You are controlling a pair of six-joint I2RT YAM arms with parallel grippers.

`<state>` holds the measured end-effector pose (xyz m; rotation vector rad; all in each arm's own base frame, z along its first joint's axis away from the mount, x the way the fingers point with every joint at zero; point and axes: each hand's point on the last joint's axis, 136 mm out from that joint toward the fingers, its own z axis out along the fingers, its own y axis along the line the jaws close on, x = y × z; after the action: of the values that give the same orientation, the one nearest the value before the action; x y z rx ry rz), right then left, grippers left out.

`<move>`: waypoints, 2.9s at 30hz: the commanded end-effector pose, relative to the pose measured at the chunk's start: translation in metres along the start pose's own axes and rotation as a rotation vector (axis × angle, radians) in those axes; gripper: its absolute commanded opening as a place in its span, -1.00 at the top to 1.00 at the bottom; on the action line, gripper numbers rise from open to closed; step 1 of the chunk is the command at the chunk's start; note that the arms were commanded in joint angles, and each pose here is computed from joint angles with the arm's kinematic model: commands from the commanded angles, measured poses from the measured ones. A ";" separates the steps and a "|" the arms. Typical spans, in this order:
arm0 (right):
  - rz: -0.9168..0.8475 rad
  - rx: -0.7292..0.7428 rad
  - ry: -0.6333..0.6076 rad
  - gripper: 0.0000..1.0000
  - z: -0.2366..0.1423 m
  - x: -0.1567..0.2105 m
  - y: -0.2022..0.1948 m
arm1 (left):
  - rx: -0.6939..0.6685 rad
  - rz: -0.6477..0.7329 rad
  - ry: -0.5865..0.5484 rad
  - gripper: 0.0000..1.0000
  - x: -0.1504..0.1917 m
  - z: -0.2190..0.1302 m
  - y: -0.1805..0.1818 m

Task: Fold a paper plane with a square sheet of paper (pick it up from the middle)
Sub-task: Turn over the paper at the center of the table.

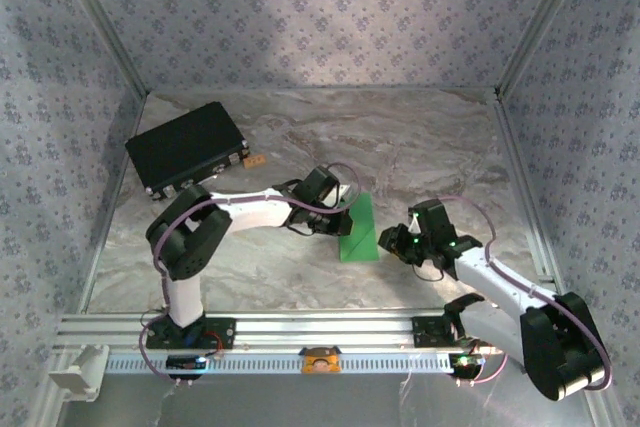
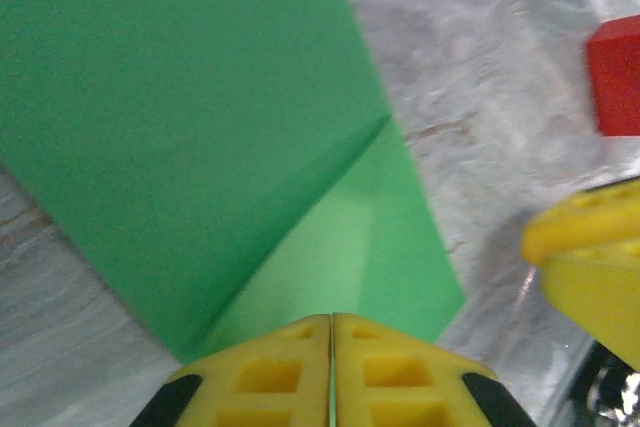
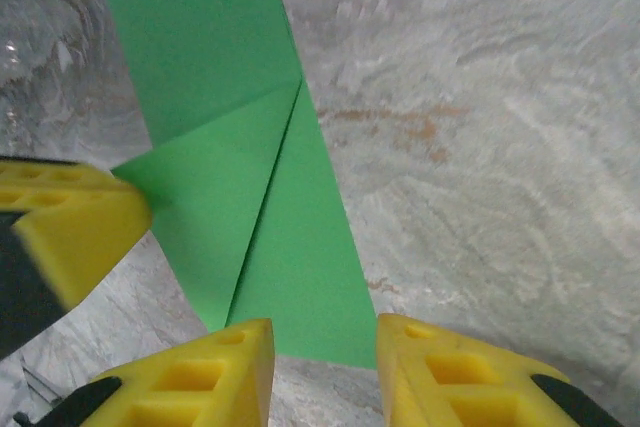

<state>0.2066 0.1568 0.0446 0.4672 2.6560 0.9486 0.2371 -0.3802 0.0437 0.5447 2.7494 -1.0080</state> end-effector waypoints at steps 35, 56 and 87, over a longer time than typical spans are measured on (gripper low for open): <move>-0.056 -0.125 0.091 0.02 0.038 -0.033 0.055 | -0.012 -0.033 0.051 0.96 0.026 0.019 0.018; 0.013 -0.181 0.098 0.26 0.044 -0.044 0.032 | 0.006 -0.044 0.037 0.96 0.021 0.016 0.017; -0.035 -0.215 0.134 0.74 0.050 -0.045 0.026 | 0.039 -0.047 0.025 0.83 0.020 0.009 0.013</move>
<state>0.2731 0.1870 0.0327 0.3424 2.6272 1.2655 0.2320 -0.3803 0.0228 0.5139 2.7511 -1.0803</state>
